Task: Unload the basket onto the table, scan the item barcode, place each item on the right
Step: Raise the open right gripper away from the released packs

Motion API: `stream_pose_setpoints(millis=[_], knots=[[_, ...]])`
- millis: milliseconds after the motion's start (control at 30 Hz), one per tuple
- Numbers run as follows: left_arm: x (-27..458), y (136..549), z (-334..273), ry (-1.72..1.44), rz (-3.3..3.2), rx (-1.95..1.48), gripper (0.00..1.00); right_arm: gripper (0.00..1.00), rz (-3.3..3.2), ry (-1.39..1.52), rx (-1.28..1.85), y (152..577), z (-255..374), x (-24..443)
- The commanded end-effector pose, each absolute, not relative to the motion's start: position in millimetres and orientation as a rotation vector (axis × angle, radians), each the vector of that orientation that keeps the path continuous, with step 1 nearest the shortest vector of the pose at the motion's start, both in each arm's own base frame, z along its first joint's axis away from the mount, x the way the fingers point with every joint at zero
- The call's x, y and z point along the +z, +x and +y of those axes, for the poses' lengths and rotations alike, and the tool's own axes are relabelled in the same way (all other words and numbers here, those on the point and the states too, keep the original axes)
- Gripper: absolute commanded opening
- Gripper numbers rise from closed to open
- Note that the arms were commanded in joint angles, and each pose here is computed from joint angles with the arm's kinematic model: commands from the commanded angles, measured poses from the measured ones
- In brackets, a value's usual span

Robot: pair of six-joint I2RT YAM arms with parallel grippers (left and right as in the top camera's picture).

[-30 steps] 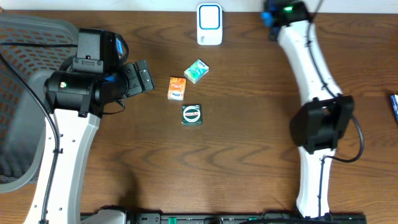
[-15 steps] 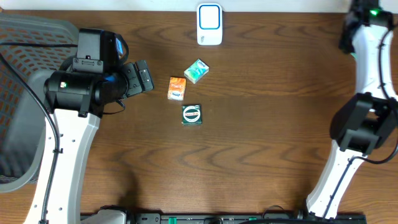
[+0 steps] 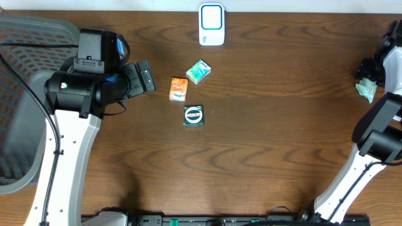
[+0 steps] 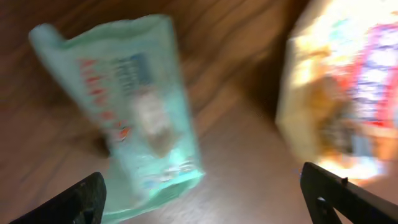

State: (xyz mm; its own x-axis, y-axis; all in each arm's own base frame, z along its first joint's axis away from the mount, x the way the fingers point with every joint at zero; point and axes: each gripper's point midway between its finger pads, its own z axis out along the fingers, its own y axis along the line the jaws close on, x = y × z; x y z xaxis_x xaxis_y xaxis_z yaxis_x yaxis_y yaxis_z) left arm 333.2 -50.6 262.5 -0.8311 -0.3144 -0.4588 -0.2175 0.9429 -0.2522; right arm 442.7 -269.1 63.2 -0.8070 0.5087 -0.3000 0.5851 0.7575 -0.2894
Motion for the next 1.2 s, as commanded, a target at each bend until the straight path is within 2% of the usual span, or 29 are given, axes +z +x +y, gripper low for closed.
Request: stream_pose_setpoints(millis=[0,100,133,200,300,333,400,467,567,800,1000,1167], knots=[[266,334,-48,-0.378,2.575,-0.25,0.98,0.94,2.739,0.833,-0.232,466,-231,63],[266,334,-48,-0.378,2.575,-0.25,0.98,0.91,2.728,0.782,-0.101,481,-210,63],[266,334,-48,-0.378,2.575,-0.25,0.98,0.86,2.725,0.767,-0.079,485,-204,64],[266,334,-48,-0.378,2.575,-0.25,0.98,0.71,2.726,0.741,-0.073,489,-196,64],[266,334,-48,-0.378,2.575,-0.25,0.98,0.39,2.727,0.708,-0.071,495,-186,64],[266,334,-48,-0.378,2.575,-0.25,0.98,0.32,2.724,0.704,-0.079,496,-185,64],[266,334,-48,-0.378,2.575,-0.25,0.98,0.18,2.716,0.705,-0.112,497,-189,62],[266,334,-48,-0.378,2.575,-0.25,0.98,0.12,2.71,0.714,-0.168,495,-195,57],[266,334,-48,-0.378,2.575,-0.25,0.98,0.12,2.691,0.736,-0.271,491,-210,49],[266,334,-48,-0.378,2.575,-0.25,0.98,0.21,2.629,0.767,-0.402,486,-237,28],[266,334,-48,-0.378,2.575,-0.25,0.98,0.22,2.592,0.791,-0.425,479,-257,15],[266,334,-48,-0.378,2.575,-0.25,0.98,0.22,2.568,0.856,-0.617,458,-290,19]])
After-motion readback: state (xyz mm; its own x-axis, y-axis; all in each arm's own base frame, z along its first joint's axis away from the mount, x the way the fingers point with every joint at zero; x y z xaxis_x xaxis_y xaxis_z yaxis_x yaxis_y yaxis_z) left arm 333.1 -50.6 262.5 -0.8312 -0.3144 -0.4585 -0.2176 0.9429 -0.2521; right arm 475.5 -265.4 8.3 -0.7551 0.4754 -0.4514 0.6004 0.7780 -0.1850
